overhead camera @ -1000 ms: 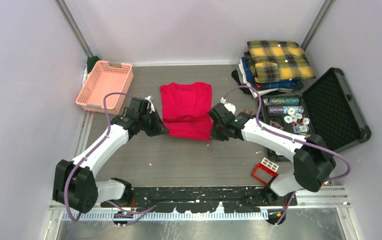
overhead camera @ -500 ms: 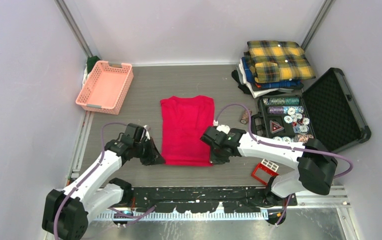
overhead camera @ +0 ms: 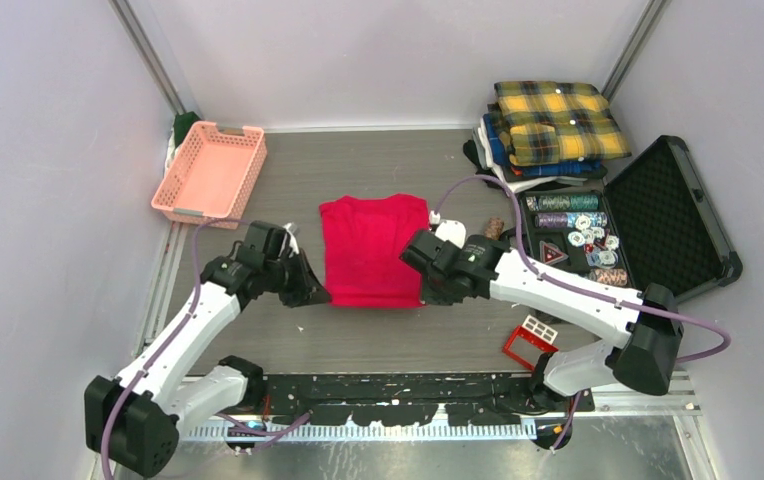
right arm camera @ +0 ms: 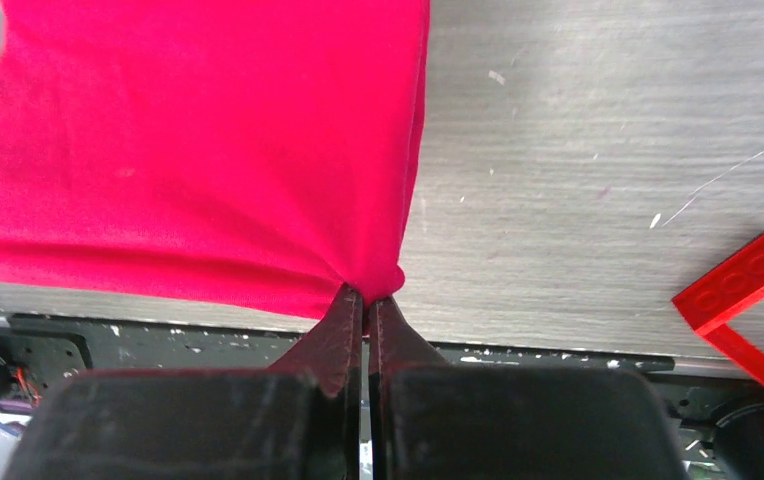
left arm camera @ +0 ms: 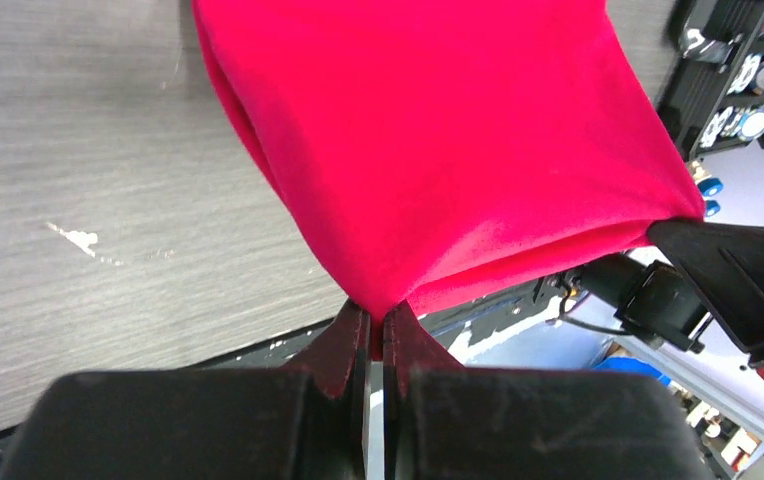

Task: Fold and stack the mixed laundry pile
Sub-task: Fold the T-shirt at the center of the board.

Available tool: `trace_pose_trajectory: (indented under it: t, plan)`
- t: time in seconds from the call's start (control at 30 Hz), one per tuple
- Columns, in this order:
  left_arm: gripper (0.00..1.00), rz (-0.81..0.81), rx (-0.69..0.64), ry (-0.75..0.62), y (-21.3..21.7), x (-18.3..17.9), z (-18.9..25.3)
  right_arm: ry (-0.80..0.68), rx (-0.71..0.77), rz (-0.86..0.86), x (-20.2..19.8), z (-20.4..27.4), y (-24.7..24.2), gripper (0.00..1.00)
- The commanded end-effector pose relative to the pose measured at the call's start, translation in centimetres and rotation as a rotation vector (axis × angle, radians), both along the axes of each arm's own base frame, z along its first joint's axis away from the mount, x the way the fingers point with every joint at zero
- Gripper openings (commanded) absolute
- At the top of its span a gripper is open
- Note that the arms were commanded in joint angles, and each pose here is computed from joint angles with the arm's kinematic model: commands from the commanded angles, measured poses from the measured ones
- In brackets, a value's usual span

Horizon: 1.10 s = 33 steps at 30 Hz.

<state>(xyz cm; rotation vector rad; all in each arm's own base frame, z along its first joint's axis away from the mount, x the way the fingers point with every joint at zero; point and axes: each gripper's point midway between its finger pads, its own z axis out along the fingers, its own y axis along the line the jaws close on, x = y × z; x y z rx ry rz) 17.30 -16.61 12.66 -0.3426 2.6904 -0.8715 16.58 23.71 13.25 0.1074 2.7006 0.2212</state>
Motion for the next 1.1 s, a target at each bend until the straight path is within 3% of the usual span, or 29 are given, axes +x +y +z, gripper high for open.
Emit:
trace_pose_trajectory:
  t: [0.0, 0.27, 1.07]
  plan:
    - [0.0, -0.013, 0.047, -0.077, 0.1, 2.7, 2.3, -0.068, -0.138, -0.012, 2.2, 2.1, -2.8, 0.01]
    - [0.0, -0.013, 0.073, -0.137, -0.1, 8.1, 5.1, -0.103, -0.183, -0.014, 7.7, 4.0, -3.7, 0.01]
    - [0.0, 0.111, 0.129, -0.105, 2.2, 23.1, 3.0, -0.064, -0.243, -0.005, 24.0, 1.6, -3.3, 0.01]
